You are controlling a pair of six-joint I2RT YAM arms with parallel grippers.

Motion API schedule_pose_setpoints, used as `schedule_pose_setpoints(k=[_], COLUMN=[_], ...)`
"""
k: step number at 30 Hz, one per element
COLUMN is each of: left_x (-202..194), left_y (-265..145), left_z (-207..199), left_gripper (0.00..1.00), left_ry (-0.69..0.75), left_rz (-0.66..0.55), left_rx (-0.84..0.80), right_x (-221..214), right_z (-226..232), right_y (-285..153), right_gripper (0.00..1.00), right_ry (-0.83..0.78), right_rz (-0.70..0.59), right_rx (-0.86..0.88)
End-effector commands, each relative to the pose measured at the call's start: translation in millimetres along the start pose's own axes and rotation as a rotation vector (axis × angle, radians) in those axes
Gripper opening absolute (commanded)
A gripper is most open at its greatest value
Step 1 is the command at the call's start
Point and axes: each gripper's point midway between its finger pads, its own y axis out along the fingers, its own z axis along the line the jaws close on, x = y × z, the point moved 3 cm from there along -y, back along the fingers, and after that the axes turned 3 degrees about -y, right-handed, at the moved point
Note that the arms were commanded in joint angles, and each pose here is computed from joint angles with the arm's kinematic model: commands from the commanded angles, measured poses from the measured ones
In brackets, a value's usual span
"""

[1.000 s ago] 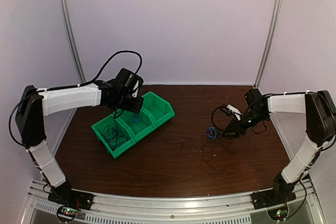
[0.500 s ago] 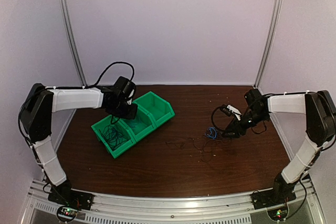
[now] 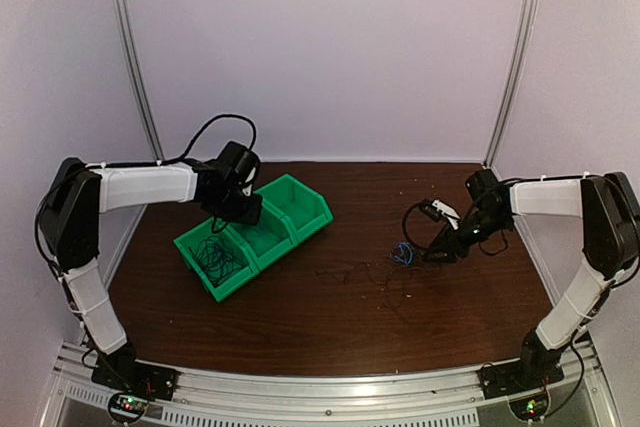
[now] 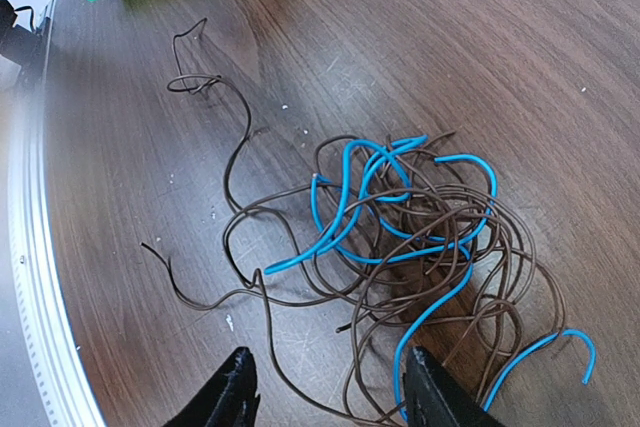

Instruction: Untangle the cables

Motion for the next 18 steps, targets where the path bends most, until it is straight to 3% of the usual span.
schedule_pose_setpoints(k=[1, 9, 18], left_x=[33, 68, 75], left_y=[-37, -92, -128], left_z=[0, -13, -97], left_gripper=[0.42, 0.49, 0.5], left_ry=[-0.014, -0.023, 0.148], left_rz=[-0.098, -0.208, -0.339], left_rx=[-0.017, -0.113, -0.376], right_x=[2, 5, 14], right_z=[0, 0, 3], right_y=[-4, -7, -15], right_gripper=[0.51, 0.51, 0.51], right_ry=[-0.004, -0.016, -0.031], right_rz=[-0.005, -0.014, -0.04], right_rx=[0.001, -0.014, -0.017])
